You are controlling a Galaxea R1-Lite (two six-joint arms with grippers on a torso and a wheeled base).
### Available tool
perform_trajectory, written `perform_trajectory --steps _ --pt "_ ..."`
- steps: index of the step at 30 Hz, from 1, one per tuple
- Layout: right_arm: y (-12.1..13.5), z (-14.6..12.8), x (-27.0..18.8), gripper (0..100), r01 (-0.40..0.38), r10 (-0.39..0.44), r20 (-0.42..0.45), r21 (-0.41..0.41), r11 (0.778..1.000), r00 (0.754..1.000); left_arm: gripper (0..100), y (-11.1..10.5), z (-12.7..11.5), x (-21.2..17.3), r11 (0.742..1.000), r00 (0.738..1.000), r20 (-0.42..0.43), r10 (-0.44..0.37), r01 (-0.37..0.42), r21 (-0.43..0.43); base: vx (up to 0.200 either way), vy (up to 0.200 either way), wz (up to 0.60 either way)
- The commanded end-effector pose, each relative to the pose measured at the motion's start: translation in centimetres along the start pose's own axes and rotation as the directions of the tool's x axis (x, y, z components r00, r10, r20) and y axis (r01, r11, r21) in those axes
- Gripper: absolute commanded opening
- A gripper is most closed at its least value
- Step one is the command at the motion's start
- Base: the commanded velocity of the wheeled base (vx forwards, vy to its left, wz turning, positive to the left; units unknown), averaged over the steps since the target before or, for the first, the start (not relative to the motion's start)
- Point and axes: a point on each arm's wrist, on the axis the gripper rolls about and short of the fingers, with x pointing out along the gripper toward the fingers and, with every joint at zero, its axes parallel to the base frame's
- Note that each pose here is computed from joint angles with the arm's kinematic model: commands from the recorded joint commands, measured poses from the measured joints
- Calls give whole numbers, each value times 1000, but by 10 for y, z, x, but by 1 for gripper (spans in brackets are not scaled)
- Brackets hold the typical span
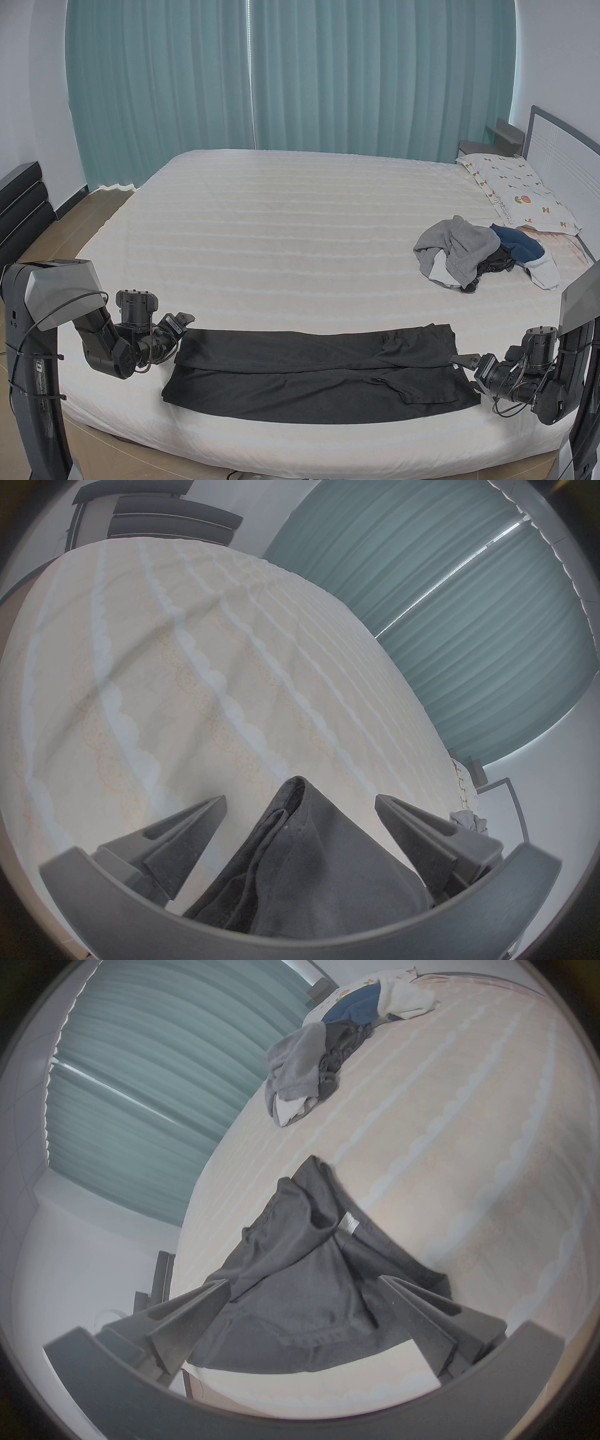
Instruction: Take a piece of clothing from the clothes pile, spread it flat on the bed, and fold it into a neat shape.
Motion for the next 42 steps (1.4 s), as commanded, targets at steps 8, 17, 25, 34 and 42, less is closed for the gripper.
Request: perform_trajectory --steps 8,17,25,34,42 --pt "-6 21 -1 100 -15 12 89 30 999 996 100 -1 -6 -37 993 995 -92 -22 33 112 0 0 0" --pt "-11 25 -1 100 -3 -1 105 44 999 994 100 6 -21 -41 983 990 -141 9 17 185 0 0 0" --pt "-12 26 0 100 0 -5 108 47 999 994 0 9 -26 -41 970 987 -160 33 7 242 0 0 0" --pt "-15 27 1 100 6 -12 111 54 999 994 0 18 -22 -42 941 988 -99 115 -76 329 0 0 0" --pt "-16 27 1 100 8 -14 109 55 998 994 0 25 -28 -35 933 984 -103 143 -100 346 0 0 0"
